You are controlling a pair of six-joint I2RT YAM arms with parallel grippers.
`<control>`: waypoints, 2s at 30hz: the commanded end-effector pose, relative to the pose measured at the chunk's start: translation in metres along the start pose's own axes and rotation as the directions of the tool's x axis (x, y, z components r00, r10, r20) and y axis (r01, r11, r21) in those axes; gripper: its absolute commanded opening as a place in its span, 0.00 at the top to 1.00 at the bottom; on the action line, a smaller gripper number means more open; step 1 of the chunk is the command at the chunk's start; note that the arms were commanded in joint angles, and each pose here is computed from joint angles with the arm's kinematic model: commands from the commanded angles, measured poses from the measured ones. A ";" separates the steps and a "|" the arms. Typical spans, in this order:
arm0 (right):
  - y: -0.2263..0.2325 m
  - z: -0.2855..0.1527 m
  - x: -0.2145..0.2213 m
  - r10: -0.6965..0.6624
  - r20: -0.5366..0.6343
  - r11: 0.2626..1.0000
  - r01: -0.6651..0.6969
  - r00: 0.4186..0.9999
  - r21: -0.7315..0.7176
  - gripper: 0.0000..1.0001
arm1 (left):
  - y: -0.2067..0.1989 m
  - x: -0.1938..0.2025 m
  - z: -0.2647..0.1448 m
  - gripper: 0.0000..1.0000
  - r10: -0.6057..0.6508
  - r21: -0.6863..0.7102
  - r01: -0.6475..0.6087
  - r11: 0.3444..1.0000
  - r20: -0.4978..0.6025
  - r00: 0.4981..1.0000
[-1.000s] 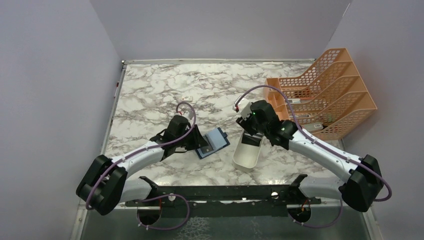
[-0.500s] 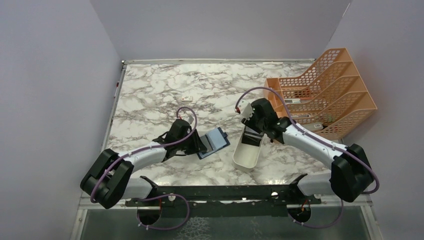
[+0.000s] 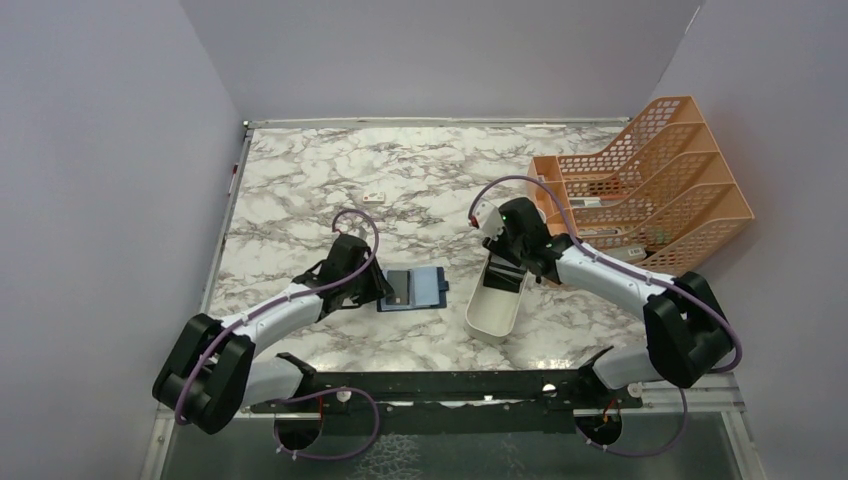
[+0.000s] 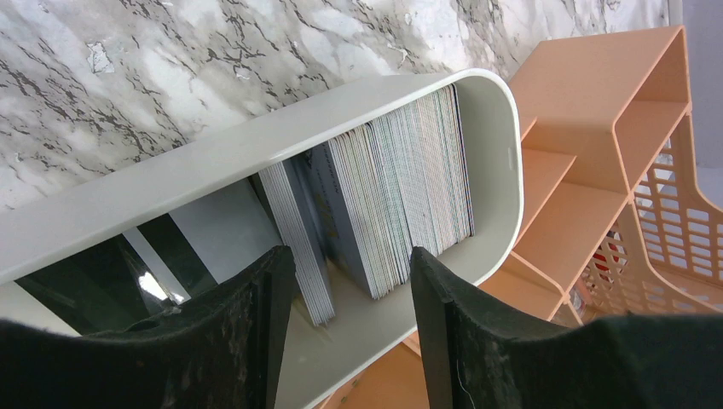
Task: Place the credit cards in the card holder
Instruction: Pick up the credit card from the storage box.
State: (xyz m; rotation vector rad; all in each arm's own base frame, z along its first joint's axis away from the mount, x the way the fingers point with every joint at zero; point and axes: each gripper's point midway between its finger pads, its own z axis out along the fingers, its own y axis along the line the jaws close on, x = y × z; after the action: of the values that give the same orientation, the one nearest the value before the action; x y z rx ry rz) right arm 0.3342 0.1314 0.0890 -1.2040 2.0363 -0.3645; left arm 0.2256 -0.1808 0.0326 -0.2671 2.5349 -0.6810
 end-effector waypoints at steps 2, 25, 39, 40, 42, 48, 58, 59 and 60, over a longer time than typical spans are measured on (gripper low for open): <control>-0.002 0.008 -0.004 -0.015 0.027 1.000 0.015 1.000 0.024 0.43 | 0.007 -0.011 -0.009 0.68 0.012 -0.035 -0.010 0.999 0.038 0.999; 0.006 0.024 0.010 -0.034 0.019 0.998 0.033 0.999 0.057 0.41 | -0.040 -0.044 -0.058 0.60 0.030 0.131 -0.053 0.990 0.175 0.984; -0.020 0.016 0.004 -0.031 0.039 0.982 0.023 0.999 0.185 0.57 | -0.043 -0.047 -0.063 0.59 0.045 0.137 -0.070 0.988 0.183 0.982; -0.022 0.014 0.003 -0.032 0.045 0.982 0.023 0.998 0.189 0.58 | -0.042 -0.046 -0.063 0.59 0.045 0.136 -0.070 0.988 0.182 0.982; -0.025 0.012 -0.001 -0.029 0.059 0.980 0.016 0.998 0.200 0.60 | -0.043 -0.047 -0.064 0.59 0.042 0.138 -0.069 0.988 0.187 0.982; -0.027 0.013 0.000 -0.020 0.064 0.980 0.007 0.998 0.200 0.66 | -0.044 -0.045 -0.066 0.59 0.037 0.148 -0.065 0.987 0.185 0.982; -0.031 0.006 -0.007 0.019 0.095 0.983 -0.037 0.995 0.182 0.77 | -0.045 -0.045 -0.068 0.59 0.026 0.157 -0.057 0.986 0.191 0.981; -0.031 0.005 -0.008 0.021 0.097 0.983 -0.038 0.995 0.180 0.80 | -0.044 -0.045 -0.068 0.59 0.025 0.155 -0.055 0.986 0.189 0.982; -0.030 0.004 -0.008 0.020 0.097 0.984 -0.036 0.995 0.174 0.83 | -0.045 -0.046 -0.068 0.59 0.026 0.157 -0.056 0.986 0.189 0.982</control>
State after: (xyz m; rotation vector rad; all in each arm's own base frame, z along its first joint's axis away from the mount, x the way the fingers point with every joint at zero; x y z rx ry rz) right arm 0.3517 0.1262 0.0862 -1.1366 1.9189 -0.4509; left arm 0.2301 -0.1740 0.1139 -0.2147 2.3121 -0.7700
